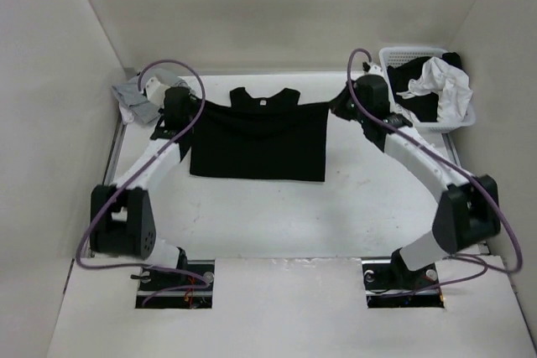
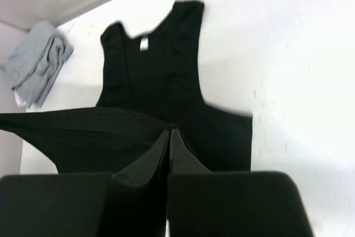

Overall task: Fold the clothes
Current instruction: Fold the tank top

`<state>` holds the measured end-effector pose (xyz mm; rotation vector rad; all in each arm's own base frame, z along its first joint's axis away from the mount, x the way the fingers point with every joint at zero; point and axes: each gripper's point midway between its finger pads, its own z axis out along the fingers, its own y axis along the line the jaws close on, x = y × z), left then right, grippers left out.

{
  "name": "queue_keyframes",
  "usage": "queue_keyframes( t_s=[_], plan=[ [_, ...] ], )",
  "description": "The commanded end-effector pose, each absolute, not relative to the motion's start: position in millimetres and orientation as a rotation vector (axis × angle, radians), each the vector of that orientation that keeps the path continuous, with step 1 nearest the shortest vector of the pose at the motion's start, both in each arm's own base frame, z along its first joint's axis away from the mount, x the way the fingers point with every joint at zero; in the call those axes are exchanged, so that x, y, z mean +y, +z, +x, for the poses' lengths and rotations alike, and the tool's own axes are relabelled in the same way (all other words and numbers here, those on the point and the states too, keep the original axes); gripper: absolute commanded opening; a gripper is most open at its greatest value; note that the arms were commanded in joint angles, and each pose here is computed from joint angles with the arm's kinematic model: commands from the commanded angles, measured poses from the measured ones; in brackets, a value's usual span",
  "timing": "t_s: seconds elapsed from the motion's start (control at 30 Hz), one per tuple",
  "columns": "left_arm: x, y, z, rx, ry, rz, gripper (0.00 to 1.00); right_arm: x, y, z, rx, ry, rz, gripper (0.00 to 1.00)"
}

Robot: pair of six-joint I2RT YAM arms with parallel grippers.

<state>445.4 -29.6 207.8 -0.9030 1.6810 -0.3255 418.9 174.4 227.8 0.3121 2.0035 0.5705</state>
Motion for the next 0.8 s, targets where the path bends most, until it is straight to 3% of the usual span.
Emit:
queue_keyframes(
  t_s=[0.0, 0.13, 0.17, 0.23, 0.3, 0.33, 0.47, 0.63, 0.77],
  plan=[
    [-17, 250, 495, 1.529, -0.325, -0.881, 0.03, 182, 257, 472, 1.912, 0.635, 0.245, 0.0],
    [-17, 226, 548, 1.594, -0.294, -0.871, 0.1, 182, 233, 536, 1.956, 0.599, 0.288, 0.03],
    [-16, 218, 558, 1.614, -0.29, -0.874, 0.18, 182, 226, 550, 1.96, 0.595, 0.301, 0.1],
    [-17, 204, 567, 1.67, -0.294, -0.868, 0.33, 184, 210, 570, 1.984, 0.594, 0.344, 0.33],
    [-14, 198, 553, 1.688, -0.301, -0.883, 0.38, 184, 201, 565, 2.016, 0.59, 0.374, 0.47],
    [-15, 199, 540, 1.681, -0.297, -0.878, 0.38, 179, 199, 560, 2.011, 0.572, 0.394, 0.48],
    [-34, 182, 460, 1.644, -0.333, -0.863, 0.38, 185, 193, 513, 1.993, 0.575, 0.373, 0.41],
    [-39, 120, 377, 1.753, -0.347, -0.86, 0.38, 206, 158, 426, 2.015, 0.627, 0.325, 0.04],
    [-21, 87, 349, 1.785, -0.419, -0.977, 0.38, 205, 135, 377, 2.034, 0.652, 0.304, 0.06]
  ],
)
